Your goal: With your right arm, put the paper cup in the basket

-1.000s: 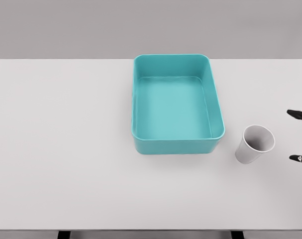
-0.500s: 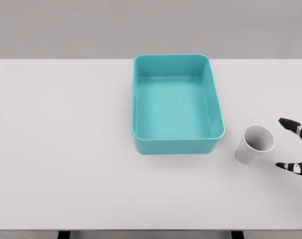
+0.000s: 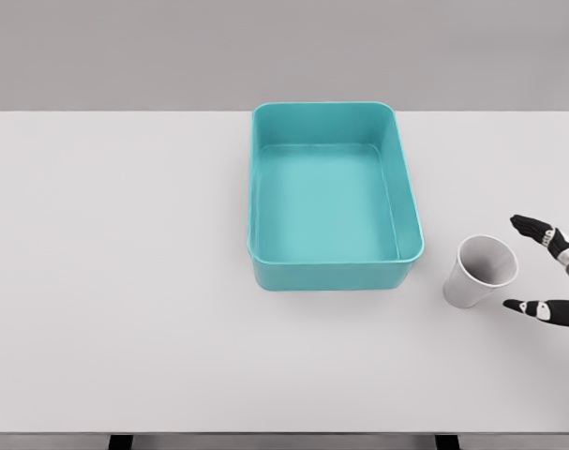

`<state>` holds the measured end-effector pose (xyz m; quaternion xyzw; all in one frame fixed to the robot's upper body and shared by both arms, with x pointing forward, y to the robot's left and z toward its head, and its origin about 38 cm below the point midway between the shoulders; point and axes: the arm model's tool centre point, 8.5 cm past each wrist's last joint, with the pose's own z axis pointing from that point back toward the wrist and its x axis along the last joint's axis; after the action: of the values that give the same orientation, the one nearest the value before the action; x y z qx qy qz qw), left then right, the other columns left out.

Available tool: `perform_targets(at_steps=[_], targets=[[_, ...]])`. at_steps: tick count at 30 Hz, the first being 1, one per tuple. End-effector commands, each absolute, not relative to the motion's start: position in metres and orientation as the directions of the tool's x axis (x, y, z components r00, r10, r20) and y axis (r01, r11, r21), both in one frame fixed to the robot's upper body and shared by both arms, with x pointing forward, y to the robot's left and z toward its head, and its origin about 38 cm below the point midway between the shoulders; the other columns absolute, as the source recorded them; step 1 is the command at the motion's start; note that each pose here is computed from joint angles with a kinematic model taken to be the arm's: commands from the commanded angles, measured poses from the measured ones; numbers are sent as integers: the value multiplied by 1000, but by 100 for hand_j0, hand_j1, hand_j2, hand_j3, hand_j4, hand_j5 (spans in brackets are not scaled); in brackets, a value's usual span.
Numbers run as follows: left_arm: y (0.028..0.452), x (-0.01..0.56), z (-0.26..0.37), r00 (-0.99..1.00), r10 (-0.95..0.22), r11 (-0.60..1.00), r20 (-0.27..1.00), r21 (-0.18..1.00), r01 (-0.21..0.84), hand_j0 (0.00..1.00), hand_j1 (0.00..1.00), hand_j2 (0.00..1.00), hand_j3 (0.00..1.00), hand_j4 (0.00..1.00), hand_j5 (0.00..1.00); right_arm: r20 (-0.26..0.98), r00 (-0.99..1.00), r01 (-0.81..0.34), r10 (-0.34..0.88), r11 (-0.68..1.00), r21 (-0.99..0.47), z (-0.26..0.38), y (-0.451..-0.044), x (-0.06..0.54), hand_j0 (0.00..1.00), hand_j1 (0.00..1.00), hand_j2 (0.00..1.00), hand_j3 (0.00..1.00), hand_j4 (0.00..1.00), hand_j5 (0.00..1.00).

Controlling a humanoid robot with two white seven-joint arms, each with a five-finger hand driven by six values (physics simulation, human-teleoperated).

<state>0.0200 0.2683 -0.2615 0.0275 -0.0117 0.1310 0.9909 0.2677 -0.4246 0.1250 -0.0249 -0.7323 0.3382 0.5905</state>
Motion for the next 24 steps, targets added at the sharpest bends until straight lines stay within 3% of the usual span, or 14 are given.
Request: perform_targets(at_steps=[1,24], targets=[[268,20,-261,965,259,964,31,53,-260,100,100,100,100,100,100,851,-302,-374,428,769,-519,125,-421,267,96,96,96,96,96,96],[268,20,-261,965,259,964,31,51,-260,100,100,100,100,100,100,849,-332,-406,411,750,-522,124,-404,278,96,96,96,96,96,96]])
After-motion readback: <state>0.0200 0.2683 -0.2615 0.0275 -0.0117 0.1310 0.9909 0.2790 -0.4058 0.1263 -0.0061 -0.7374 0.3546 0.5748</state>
